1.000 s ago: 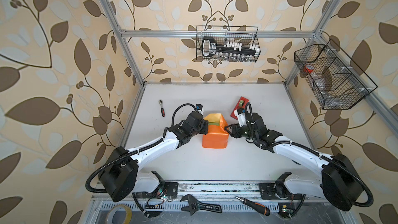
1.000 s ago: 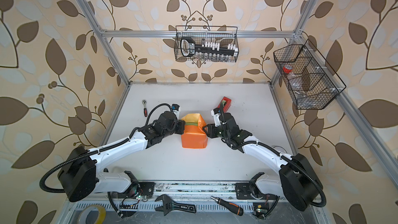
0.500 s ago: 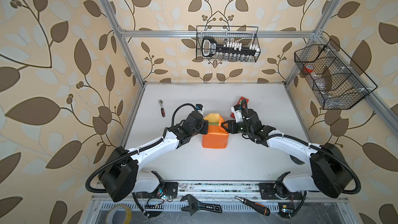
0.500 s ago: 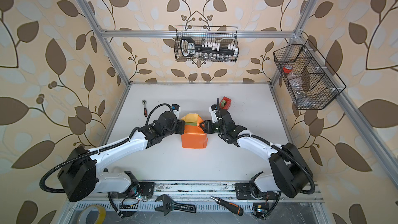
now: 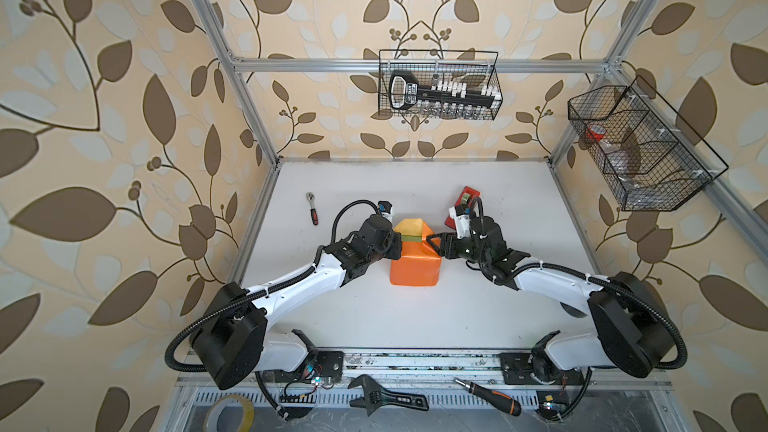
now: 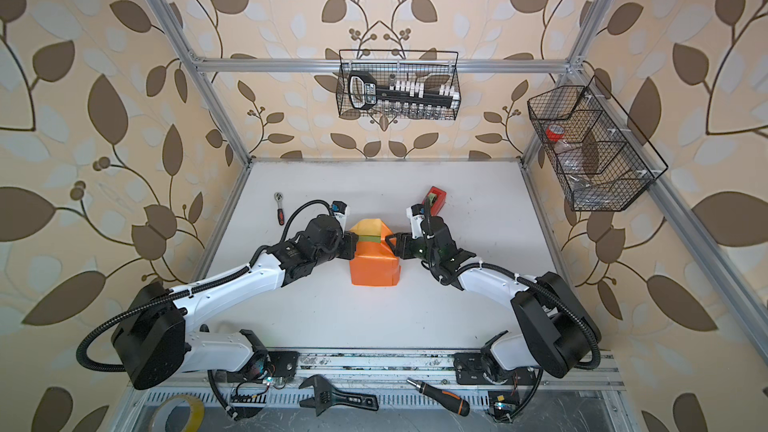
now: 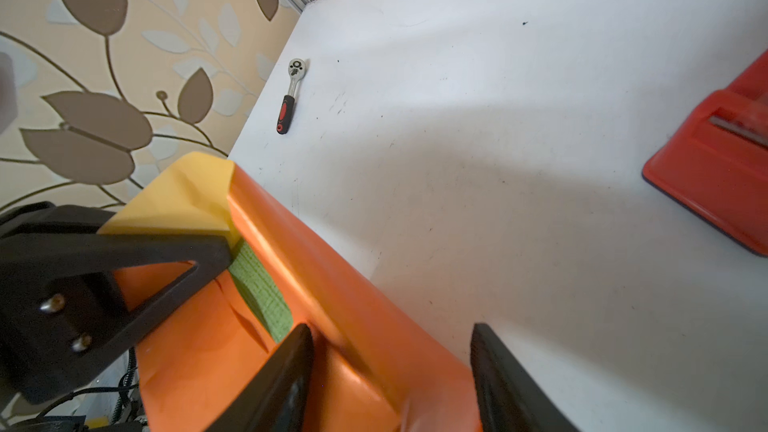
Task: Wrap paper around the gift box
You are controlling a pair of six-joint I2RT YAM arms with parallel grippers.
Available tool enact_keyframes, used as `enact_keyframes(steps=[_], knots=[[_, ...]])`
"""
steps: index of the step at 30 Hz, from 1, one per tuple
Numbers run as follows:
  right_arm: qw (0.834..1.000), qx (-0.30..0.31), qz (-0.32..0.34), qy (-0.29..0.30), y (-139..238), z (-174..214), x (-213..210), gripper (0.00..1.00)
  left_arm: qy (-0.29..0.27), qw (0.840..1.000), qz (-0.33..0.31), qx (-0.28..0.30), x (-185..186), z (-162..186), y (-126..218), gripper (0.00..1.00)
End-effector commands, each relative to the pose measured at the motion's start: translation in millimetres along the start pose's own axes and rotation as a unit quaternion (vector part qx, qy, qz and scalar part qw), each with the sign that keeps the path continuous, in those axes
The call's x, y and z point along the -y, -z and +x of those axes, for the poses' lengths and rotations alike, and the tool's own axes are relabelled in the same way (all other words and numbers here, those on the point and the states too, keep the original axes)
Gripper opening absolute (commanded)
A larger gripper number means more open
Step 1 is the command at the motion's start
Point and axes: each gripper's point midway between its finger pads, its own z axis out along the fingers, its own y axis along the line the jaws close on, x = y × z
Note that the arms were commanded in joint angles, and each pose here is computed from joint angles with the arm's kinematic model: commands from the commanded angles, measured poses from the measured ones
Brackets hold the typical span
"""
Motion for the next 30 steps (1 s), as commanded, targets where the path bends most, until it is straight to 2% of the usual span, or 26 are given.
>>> enact_keyframes(steps=[1, 9, 13, 15, 20, 25, 30], knots=[[0.996, -0.067, 0.06, -0.014, 3, 52, 37, 0.61, 0.002, 1.0, 0.022, 0.011, 16, -17, 11, 0.2], [0.996, -0.066, 0.063, -0.01, 7, 59, 40, 0.6, 0.017, 0.997, 0.056, 0.045, 27, -34, 43, 0.58], [0.996, -0.065, 0.061, -0.009, 8, 58, 39, 0.6, 0.034, 0.996, 0.056, 0.059, 17, -26, 63, 0.67], [0.996, -0.066, 0.061, -0.008, 7, 58, 39, 0.59, 0.053, 0.996, 0.037, 0.064, 1, -20, 70, 0.65], [0.996, -0.066, 0.058, -0.006, 7, 59, 38, 0.59, 0.106, 0.993, 0.008, 0.05, -35, -15, 66, 0.5], [0.996, -0.063, 0.057, -0.004, 8, 56, 36, 0.58, 0.089, 0.995, 0.031, 0.016, -24, -13, 47, 0.42], [0.997, -0.062, 0.056, -0.004, 8, 55, 36, 0.57, 0.079, 0.995, 0.064, -0.003, -4, -8, 33, 0.42]])
